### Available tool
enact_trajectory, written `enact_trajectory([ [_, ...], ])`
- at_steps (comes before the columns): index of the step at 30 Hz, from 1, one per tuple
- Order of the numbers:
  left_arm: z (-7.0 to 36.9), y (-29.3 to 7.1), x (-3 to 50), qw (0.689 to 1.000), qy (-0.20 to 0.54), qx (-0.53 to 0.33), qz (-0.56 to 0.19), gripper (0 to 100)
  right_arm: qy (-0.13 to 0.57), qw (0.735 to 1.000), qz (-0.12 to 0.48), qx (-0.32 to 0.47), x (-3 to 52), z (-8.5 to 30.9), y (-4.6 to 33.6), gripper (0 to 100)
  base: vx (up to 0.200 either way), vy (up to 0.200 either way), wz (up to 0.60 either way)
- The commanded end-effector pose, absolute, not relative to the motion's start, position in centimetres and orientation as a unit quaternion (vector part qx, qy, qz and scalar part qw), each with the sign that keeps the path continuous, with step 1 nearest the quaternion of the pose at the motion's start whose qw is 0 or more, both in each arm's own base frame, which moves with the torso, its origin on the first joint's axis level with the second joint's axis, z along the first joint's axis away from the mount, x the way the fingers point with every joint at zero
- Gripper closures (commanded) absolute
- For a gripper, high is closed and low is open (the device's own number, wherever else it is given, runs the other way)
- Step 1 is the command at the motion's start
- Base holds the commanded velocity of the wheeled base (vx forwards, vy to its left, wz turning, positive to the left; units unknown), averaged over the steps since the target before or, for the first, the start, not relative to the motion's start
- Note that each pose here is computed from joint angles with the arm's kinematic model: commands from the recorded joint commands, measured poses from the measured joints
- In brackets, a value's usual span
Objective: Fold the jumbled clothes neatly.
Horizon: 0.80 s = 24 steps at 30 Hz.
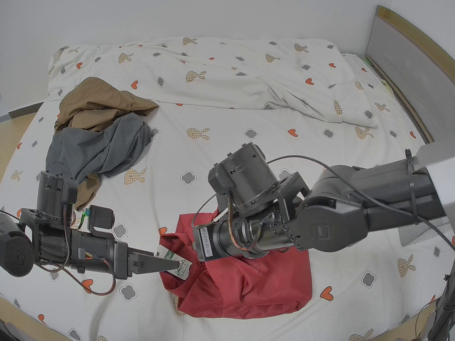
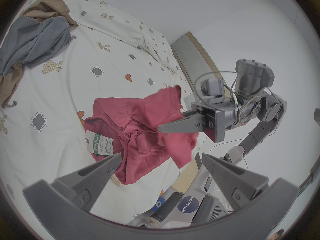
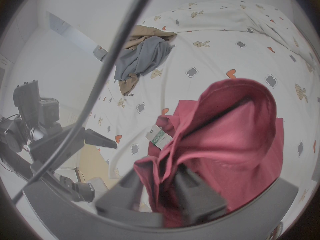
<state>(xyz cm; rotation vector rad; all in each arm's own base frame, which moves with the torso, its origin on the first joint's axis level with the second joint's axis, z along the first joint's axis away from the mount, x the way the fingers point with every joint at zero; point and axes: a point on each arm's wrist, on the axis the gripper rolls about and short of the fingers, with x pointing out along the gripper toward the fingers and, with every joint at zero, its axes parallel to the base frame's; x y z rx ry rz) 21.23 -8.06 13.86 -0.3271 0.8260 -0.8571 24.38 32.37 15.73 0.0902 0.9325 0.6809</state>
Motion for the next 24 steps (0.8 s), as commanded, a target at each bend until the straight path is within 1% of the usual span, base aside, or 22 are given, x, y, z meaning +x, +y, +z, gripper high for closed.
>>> enact_trajectory([
  [1, 13.7, -8.1, 21.3, 0.815, 0.39, -0.154, -0.401, 0, 0.442, 0.833, 0.331, 0.043, 25.0, 14.7, 34.2, 0, 0.0, 0.0, 0.0],
  [7, 13.6, -8.1, 21.3, 0.814, 0.391, -0.154, -0.401, 0, 0.432, 0.833, 0.343, 0.048, 24.7, 15.1, 34.8, 0, 0.0, 0.0, 0.0],
  [10, 13.6, -8.1, 21.3, 0.814, 0.391, -0.154, -0.401, 0, 0.434, 0.824, 0.359, 0.051, 24.2, 15.6, 35.0, 0, 0.0, 0.0, 0.0],
  [14, 13.4, -8.1, 21.4, 0.812, 0.395, -0.155, -0.4, 0, 0.425, 0.824, 0.366, 0.079, 23.5, 17.6, 34.5, 0, 0.0, 0.0, 0.0],
  [16, 13.3, -8.1, 21.5, 0.812, 0.398, -0.155, -0.398, 0, 0.427, 0.825, 0.361, 0.078, 23.6, 17.6, 34.2, 0, 0.0, 0.0, 0.0],
  [19, 12.9, -8.2, 21.7, 0.81, 0.404, -0.156, -0.397, 0, 0.428, 0.829, 0.351, 0.082, 23.6, 18.3, 32.8, 0, 0.0, 0.0, 0.0],
  [23, 12.2, -8.7, 22.2, 0.804, 0.412, -0.153, -0.4, 0, 0.445, 0.833, 0.32, 0.08, 23.8, 18.1, 29.1, 0, 0.0, 0.0, 0.0],
  [24, 12.0, -8.9, 22.3, 0.802, 0.414, -0.153, -0.402, 0, 0.447, 0.833, 0.317, 0.08, 23.8, 18.0, 28.8, 0, 0.0, 0.0, 0.0],
])
